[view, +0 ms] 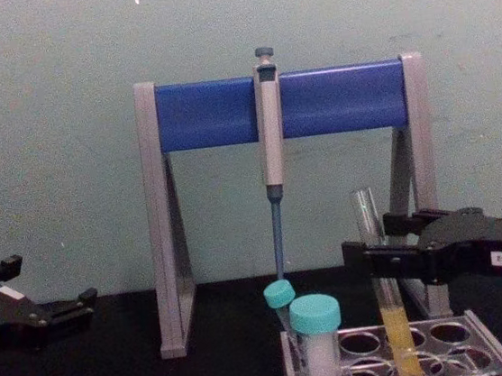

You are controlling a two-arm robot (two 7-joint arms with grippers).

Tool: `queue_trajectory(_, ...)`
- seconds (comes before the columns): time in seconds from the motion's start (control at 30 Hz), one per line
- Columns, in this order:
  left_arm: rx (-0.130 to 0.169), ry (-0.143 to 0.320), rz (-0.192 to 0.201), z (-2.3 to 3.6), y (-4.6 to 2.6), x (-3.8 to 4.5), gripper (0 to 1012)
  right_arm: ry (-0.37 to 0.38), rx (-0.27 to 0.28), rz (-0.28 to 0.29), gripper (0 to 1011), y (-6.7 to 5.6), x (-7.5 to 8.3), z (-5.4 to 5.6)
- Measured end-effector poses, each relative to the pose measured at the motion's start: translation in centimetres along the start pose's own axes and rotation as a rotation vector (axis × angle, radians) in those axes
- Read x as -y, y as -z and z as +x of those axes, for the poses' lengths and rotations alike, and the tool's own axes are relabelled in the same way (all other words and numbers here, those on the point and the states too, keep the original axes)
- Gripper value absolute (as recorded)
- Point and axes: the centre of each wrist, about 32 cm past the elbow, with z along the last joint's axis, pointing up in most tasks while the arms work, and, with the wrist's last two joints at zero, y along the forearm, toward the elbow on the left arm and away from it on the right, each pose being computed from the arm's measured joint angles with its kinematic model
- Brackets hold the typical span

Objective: Pick up the test tube from the test tube rack, shake it, then place it back into the test tube rack.

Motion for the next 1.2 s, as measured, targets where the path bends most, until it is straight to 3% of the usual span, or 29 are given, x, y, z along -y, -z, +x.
queue_trajectory(0.73, 0.000, 0.000, 0.000, 0.00, 0.00, 0.00, 1001, -0.001, 0.000, 0.001, 238, -0.02, -0.01, 0.02)
queue_trajectory(1.2, 0.000, 0.000, 0.000, 0.00, 0.00, 0.00, 1001, 0.000, 0.000, 0.000, 233, -0.01, 0.00, 0.02)
